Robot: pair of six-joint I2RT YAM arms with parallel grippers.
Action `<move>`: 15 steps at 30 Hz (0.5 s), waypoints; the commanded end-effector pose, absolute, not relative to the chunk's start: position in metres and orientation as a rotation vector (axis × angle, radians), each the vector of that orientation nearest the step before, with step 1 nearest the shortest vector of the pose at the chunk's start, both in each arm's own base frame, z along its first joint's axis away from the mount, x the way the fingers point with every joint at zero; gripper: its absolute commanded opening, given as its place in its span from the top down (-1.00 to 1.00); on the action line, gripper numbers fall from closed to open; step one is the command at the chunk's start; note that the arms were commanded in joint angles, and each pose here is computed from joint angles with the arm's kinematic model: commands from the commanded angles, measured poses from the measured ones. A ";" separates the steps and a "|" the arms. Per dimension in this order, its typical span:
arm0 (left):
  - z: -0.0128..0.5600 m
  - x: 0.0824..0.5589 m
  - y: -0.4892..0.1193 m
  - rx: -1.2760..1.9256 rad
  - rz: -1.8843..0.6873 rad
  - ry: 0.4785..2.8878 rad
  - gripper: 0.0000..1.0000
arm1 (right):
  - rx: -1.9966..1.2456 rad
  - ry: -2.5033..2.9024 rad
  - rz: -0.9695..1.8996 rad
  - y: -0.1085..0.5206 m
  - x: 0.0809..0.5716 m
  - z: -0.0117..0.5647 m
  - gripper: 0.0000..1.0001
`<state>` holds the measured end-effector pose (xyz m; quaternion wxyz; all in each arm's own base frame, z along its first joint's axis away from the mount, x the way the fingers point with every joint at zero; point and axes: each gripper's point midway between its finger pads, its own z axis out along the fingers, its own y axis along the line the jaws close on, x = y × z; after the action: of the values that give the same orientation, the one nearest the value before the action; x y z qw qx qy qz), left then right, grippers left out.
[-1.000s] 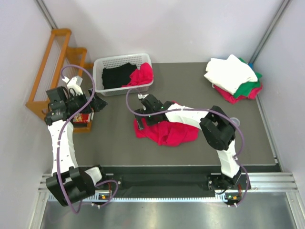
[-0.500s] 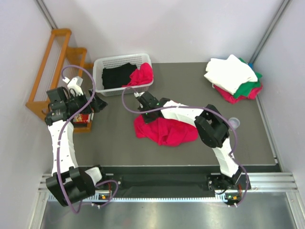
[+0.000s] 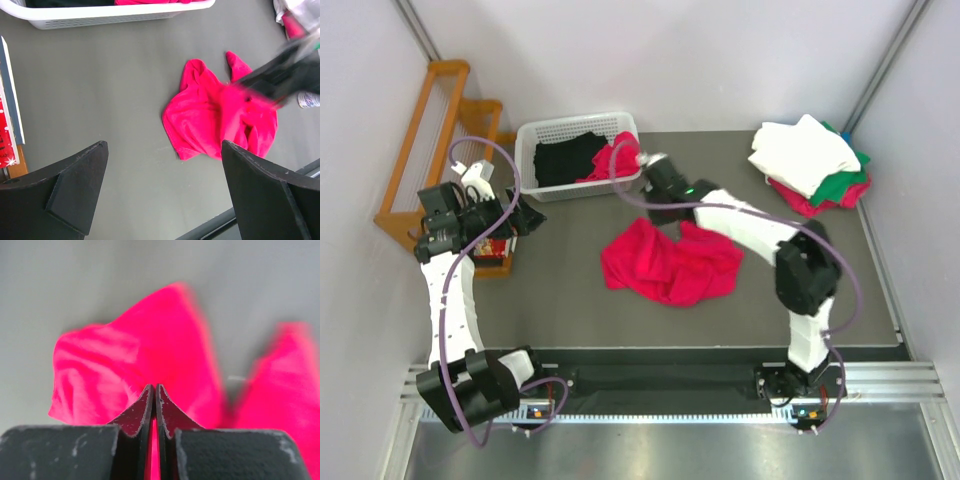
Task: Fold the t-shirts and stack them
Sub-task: Flatten the tshirt out
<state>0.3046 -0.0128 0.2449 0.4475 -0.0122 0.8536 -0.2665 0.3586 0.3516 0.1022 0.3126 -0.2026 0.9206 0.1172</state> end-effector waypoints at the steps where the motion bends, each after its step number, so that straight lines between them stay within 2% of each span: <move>1: 0.252 0.308 -0.015 -0.011 -0.680 2.079 -0.98 | -0.212 2.171 0.386 0.281 0.414 0.228 1.00; 6: 0.253 0.308 -0.018 -0.009 -0.701 2.070 -0.98 | -0.189 2.051 0.434 0.259 0.410 0.288 1.00; 11: 0.253 0.308 -0.023 -0.024 -0.756 2.065 -0.98 | -0.393 1.915 0.590 0.300 0.360 0.339 1.00; 15: 0.255 0.307 -0.030 -0.019 -0.796 2.060 -0.98 | -0.598 1.864 0.664 0.341 0.313 0.350 1.00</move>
<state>0.3038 -0.0212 0.2473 0.4422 -0.0189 0.8460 -0.2972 0.3586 0.2981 0.3023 0.4857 -0.1607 0.8315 0.2164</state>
